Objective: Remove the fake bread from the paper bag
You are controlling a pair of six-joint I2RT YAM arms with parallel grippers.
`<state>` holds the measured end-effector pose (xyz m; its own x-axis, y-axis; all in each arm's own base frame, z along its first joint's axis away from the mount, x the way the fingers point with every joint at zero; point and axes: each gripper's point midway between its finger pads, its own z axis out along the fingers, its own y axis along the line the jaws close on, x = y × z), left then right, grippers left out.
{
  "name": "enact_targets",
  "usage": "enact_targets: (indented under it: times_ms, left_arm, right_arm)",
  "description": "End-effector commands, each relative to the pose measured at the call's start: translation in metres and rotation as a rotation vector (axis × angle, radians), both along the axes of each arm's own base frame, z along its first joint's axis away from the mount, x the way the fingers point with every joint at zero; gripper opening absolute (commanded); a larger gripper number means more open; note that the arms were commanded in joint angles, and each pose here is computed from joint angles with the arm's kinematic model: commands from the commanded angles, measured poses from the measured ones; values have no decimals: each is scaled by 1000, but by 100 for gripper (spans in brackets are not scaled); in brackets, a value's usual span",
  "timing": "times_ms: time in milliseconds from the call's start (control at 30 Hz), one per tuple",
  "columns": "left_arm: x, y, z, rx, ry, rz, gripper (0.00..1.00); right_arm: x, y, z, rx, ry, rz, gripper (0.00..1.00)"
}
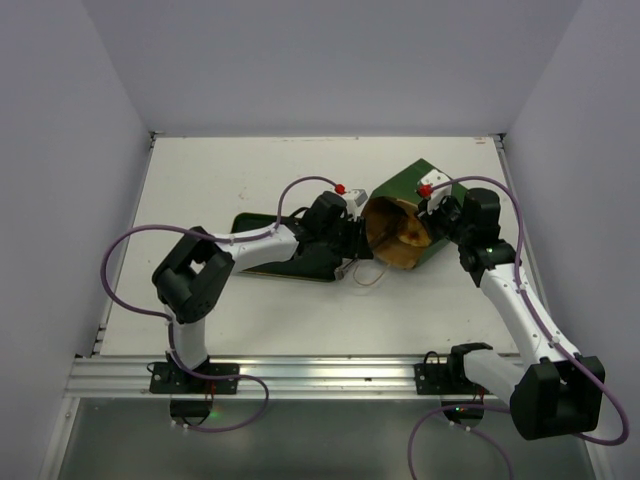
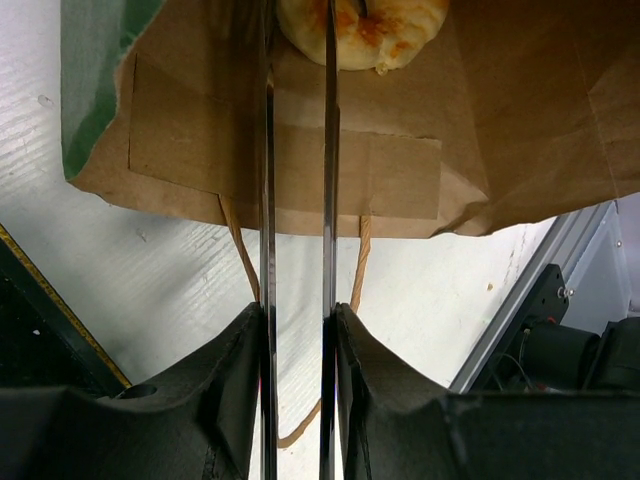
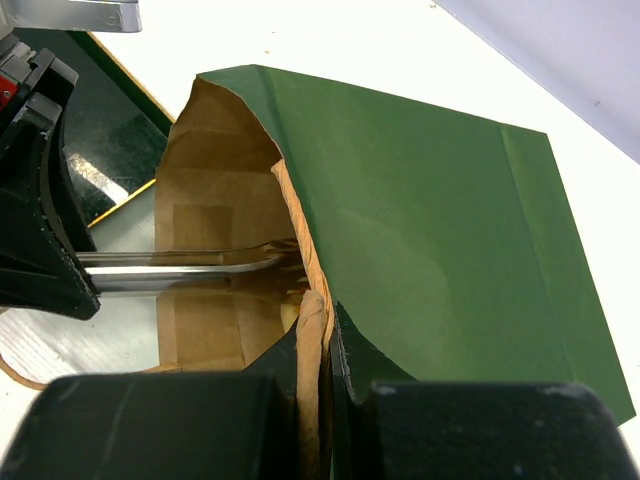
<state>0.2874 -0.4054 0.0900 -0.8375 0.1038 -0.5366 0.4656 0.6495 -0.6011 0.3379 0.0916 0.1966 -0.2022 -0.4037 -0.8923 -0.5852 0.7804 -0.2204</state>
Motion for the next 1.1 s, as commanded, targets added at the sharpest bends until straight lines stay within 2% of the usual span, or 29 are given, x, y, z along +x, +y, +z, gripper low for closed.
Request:
enact_targets:
  times_ms: [0,300,667,867,1067]
  left_arm:
    - [3,-13,43,-86,-80,-38,0]
    - [-3,-3,86,-139,-146,-30,0]
    - [-8,11,96,-150,-160,-15,0]
    - [-13,27,88,-105,-138,-6,0]
    - [-17,43,101,-105,-164,12,0]
  right_arm:
    - [2,4,19,16,-69,18,0]
    - [9,-7,22,8,-91,-52,0]
    - [15,-15,28,20,-107,-122,0]
    - [17,-19,30,24,-116,-154,0]
    - [20,-26,31,19,-126,-192,0]
